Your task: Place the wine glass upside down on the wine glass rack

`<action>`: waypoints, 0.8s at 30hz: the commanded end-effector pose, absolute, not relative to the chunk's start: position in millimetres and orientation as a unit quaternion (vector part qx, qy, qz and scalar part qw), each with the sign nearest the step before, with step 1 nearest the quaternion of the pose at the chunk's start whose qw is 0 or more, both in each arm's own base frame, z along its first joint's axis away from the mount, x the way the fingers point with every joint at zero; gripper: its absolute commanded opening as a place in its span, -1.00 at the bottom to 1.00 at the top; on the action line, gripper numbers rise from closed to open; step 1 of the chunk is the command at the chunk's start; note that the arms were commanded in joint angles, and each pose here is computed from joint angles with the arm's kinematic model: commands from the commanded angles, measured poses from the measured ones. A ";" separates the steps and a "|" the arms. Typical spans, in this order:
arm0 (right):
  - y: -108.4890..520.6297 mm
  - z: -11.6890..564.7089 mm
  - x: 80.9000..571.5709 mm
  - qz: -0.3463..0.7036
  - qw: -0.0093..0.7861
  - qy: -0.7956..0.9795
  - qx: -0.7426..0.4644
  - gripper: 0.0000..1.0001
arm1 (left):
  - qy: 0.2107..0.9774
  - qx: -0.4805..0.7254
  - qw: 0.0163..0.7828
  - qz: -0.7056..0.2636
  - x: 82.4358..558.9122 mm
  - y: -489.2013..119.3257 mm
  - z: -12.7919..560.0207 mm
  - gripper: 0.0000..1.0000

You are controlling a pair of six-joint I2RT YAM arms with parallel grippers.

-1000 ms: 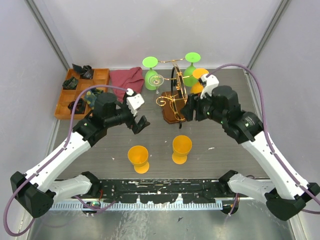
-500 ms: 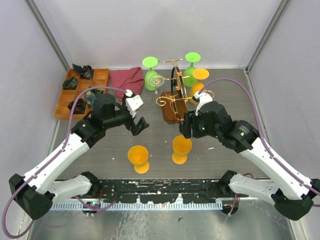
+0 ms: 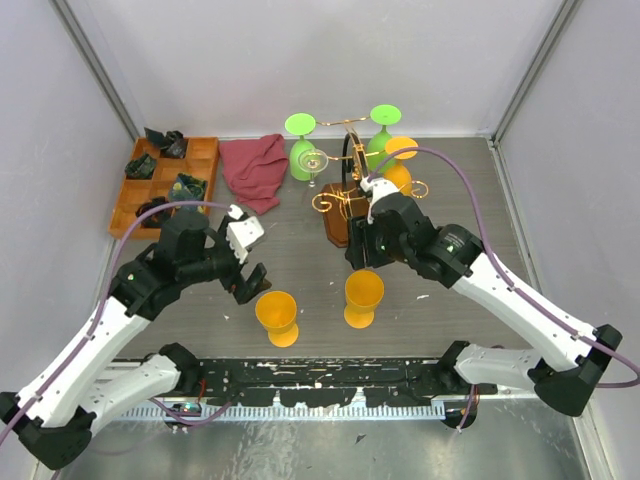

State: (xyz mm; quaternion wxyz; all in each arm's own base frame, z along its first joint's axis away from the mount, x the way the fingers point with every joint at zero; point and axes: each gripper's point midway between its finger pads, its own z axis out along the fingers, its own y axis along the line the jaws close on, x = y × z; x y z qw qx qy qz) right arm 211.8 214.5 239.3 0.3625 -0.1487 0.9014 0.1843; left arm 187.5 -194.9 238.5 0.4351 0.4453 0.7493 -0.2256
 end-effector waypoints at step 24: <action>230.1 288.5 242.5 0.197 0.446 0.860 -0.150 0.24 | 0.823 0.455 0.276 -0.200 156.3 -195.7 160.6 0.83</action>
